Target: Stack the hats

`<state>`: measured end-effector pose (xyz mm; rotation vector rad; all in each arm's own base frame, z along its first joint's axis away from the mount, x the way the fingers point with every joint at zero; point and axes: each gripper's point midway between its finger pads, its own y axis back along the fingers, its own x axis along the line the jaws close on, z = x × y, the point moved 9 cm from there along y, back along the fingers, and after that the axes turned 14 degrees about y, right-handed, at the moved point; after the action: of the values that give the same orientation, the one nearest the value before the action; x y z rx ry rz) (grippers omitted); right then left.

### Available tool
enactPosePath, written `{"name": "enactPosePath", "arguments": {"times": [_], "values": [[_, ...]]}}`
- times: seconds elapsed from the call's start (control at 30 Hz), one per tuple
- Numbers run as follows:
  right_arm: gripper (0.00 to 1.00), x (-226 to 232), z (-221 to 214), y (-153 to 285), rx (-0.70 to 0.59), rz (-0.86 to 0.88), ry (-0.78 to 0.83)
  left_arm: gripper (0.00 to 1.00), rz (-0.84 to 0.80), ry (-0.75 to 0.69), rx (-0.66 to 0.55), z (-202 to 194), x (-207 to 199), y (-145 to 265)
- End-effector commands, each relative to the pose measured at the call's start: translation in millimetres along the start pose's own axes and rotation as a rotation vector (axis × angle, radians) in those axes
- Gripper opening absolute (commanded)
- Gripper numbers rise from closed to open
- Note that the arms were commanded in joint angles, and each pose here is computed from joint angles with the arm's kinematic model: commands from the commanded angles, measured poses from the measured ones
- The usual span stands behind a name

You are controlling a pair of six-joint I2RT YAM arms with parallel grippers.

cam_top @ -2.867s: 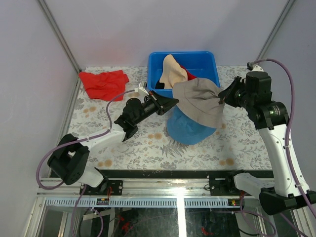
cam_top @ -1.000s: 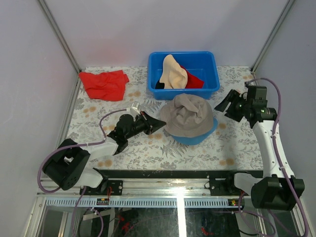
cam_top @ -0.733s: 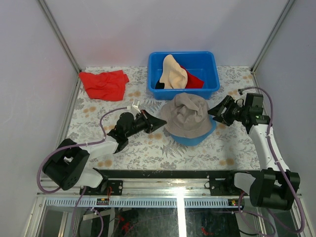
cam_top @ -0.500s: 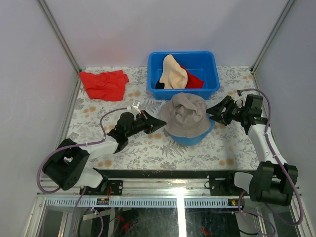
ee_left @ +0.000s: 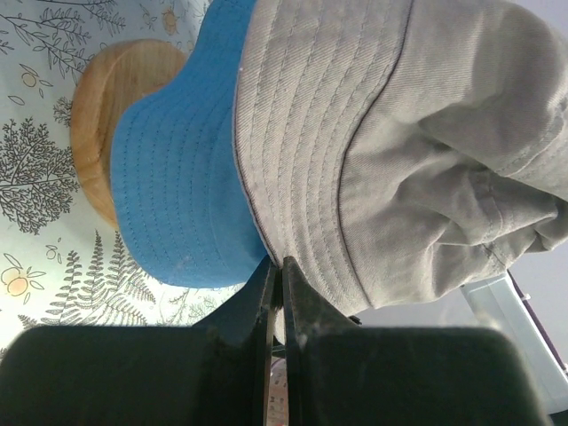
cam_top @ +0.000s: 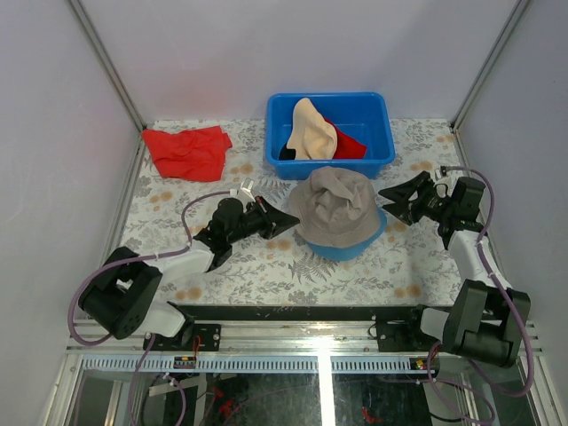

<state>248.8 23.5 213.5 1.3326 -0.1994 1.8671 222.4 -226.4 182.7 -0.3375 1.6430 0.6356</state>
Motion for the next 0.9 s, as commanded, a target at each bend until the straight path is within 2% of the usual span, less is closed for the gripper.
{"name": "enactPosePath", "arguments": {"times": [0.0,0.4,0.6,0.87], "values": [[0.71,11,14,-3,-0.053,0.170,0.017,0.00,-0.017,-0.036,0.023,4,-9,-6],[0.73,-11,9,-15,-0.029,0.177,-0.027,0.00,-0.029,-0.036,0.033,8,-17,-14],[0.73,-26,5,-20,-0.033,0.119,-0.042,0.00,-0.027,-0.031,0.033,10,-15,-14],[0.73,-31,2,-29,-0.042,0.176,-0.095,0.00,-0.019,-0.022,0.036,12,-10,-12]]}}
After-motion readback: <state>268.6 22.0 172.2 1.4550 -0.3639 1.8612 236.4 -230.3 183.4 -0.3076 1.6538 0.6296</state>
